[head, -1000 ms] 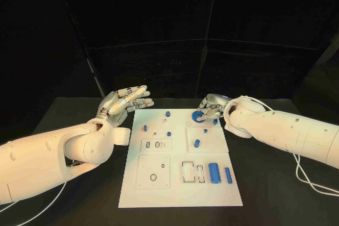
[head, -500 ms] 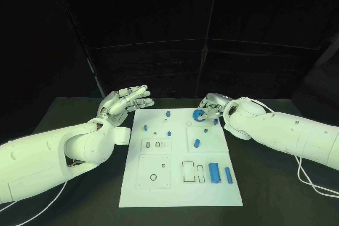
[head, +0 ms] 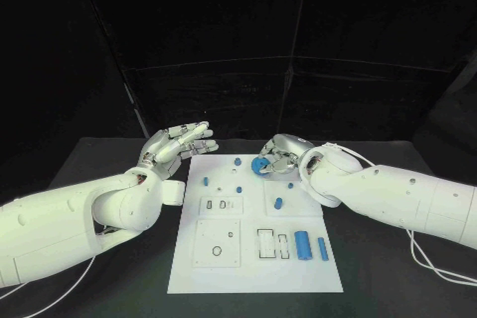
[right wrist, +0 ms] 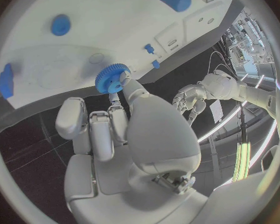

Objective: Assemble the parts on the task board

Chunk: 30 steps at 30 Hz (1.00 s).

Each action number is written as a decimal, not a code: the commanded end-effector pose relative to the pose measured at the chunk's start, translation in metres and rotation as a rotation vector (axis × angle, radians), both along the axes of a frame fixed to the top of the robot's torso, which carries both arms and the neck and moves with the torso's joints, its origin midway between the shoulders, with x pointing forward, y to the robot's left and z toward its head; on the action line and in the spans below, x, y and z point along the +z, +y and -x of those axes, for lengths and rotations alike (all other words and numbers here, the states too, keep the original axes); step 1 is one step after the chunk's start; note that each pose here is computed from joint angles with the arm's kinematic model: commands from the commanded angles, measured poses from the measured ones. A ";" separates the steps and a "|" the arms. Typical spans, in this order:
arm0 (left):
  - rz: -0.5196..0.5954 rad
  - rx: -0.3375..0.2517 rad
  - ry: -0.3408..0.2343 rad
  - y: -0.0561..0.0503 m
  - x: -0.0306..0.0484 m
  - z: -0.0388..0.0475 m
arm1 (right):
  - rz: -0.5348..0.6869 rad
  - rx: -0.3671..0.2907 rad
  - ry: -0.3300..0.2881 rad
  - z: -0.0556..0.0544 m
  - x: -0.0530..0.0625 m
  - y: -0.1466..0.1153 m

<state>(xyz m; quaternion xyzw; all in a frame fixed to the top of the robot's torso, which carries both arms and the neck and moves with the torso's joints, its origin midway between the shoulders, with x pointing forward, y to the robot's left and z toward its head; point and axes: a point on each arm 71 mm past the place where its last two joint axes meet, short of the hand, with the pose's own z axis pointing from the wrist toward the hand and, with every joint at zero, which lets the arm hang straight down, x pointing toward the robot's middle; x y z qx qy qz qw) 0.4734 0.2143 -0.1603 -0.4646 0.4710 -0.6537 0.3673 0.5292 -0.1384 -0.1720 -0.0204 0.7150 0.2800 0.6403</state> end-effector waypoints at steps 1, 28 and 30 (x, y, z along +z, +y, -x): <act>0.008 -0.015 -0.006 -0.002 0.0015 0.0001 | 0.003 0.002 -0.077 0.002 0.007 0.012; 0.011 -0.027 -0.004 -0.007 0.0015 -0.0012 | 0.062 0.026 -0.069 0.004 -0.022 0.077; 0.011 -0.027 -0.004 -0.007 0.0015 -0.0013 | 0.060 0.007 -0.077 0.003 -0.022 0.076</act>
